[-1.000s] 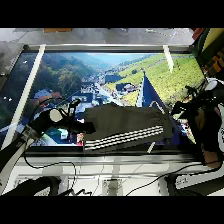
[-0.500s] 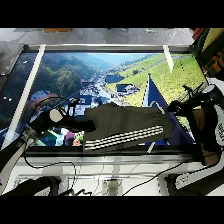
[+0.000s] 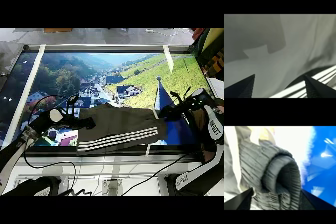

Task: Fold the clothes and pants, and hang the long-sleeved shirts on hangers.

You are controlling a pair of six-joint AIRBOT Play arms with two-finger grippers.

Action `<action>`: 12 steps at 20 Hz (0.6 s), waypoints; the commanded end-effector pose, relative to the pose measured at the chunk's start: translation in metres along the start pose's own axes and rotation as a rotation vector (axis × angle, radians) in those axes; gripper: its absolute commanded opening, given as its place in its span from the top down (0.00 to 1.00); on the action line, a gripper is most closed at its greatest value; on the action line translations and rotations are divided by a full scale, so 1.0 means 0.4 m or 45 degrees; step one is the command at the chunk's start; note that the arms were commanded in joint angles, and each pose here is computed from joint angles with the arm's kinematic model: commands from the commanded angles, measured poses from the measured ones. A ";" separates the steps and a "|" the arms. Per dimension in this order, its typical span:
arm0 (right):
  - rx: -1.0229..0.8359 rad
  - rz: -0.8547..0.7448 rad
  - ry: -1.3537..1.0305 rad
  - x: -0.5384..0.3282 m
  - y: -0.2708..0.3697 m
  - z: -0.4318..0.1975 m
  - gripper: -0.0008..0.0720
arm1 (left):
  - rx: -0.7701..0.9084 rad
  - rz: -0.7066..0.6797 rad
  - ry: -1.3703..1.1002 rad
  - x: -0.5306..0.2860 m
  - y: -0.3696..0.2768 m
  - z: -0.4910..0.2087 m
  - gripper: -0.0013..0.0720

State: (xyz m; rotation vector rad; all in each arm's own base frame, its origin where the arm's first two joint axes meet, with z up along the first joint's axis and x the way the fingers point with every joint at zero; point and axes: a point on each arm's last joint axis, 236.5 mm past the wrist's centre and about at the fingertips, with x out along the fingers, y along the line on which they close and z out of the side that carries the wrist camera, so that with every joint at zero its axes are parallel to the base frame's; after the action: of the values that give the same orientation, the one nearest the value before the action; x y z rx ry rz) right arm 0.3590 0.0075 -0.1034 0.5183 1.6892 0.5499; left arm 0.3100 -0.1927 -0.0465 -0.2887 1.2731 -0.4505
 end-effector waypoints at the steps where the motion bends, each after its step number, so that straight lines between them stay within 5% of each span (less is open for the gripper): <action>1: -0.182 0.114 0.049 0.070 0.094 -0.004 0.15 | 0.005 0.013 -0.071 -0.001 0.006 0.033 0.03; 4: -0.320 0.165 0.115 0.138 0.197 -0.012 0.24 | 0.048 0.060 -0.083 -0.002 0.027 0.039 0.03; 12: -0.598 0.247 0.142 0.343 0.494 -0.020 0.23 | 0.110 0.129 -0.068 0.001 0.060 0.035 0.03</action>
State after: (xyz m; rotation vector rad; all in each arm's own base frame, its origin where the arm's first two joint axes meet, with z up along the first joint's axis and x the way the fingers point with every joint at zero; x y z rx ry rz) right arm 0.3367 0.1915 -0.0947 0.3017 1.6229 1.0298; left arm 0.3263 -0.1776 -0.0499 -0.1979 1.2072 -0.4152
